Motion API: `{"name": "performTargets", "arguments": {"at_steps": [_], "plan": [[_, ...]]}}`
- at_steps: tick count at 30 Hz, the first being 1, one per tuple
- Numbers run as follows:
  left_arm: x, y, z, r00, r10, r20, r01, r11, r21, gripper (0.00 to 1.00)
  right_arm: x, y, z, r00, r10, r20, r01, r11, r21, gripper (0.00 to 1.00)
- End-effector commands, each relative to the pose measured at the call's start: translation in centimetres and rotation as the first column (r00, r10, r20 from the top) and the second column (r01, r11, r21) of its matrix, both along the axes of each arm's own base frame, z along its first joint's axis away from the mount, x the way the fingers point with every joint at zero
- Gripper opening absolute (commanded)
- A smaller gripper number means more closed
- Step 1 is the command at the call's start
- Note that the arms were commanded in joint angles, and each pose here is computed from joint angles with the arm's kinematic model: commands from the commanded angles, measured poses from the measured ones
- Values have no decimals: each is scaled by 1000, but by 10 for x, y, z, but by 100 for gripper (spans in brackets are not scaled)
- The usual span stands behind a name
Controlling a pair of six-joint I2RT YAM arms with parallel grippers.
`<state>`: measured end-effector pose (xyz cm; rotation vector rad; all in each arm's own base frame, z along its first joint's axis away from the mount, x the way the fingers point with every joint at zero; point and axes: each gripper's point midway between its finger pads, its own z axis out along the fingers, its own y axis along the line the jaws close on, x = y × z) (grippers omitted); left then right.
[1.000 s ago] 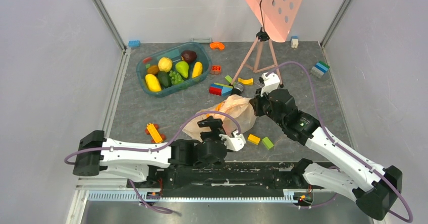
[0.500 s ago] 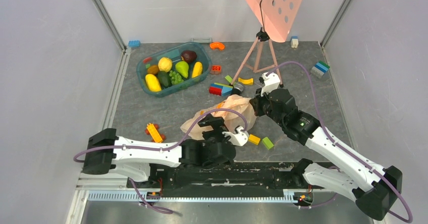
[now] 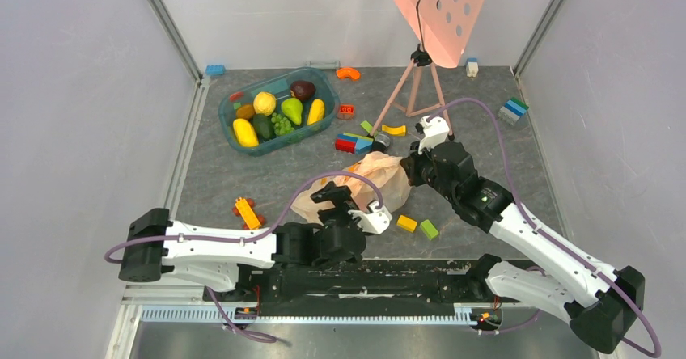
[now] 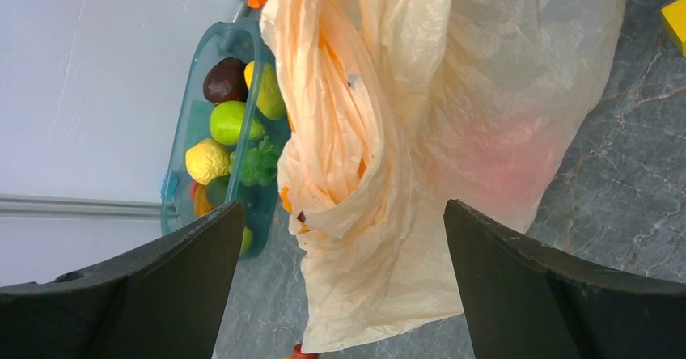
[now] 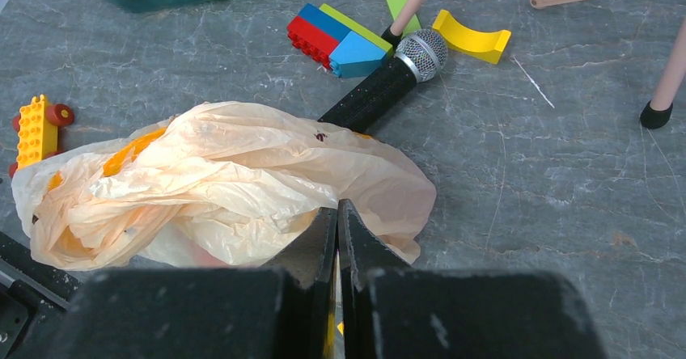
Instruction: Take the fake fruits out of the plastic bag
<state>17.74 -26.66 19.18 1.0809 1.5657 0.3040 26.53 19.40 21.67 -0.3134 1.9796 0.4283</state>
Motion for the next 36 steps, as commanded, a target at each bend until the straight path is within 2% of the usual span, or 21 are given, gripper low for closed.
{"name": "performTargets", "arguments": {"at_steps": [1,4,7,16,21,25,26,27,28,30,32,34,36], "plan": [[-4,-3,-13,999,-4,-39,3,1000,-17,100,3,4,16,999,10,44,-12,999,35,0],[-1,1,-17,999,19,-26,-19,1000,5,98,3,4,16,999,10,44,-12,999,38,0],[1,5,-22,999,31,-16,-30,999,36,88,2,4,16,999,13,42,-15,999,40,0],[14,17,-16,996,79,51,-78,997,-20,70,-1,3,16,999,24,42,-26,999,43,0],[25,24,-22,992,108,61,-108,994,-11,45,-4,3,20,998,32,49,-34,998,50,1],[28,22,-17,991,119,63,-117,992,-41,15,-7,2,22,997,52,64,-54,998,40,6],[28,20,-14,992,115,61,-112,992,-53,7,-8,2,23,996,62,71,-64,997,34,10],[27,19,-11,992,108,57,-104,992,-68,2,-9,1,24,994,73,84,-75,997,21,15],[26,19,-7,994,97,50,-93,992,-82,2,-9,-1,26,992,80,97,-81,997,10,23],[22,14,3,998,55,26,-51,988,-145,2,-12,-3,33,984,110,140,-109,994,-15,45],[16,13,11,1000,-2,-4,1,981,-195,2,-18,0,44,967,165,192,-163,986,-27,64],[9,13,25,998,-56,-18,49,958,-283,2,-23,2,56,944,215,252,-211,977,-44,75],[4,14,35,995,-98,-19,86,935,-345,2,-30,7,64,912,286,293,-277,958,-73,80]]}}
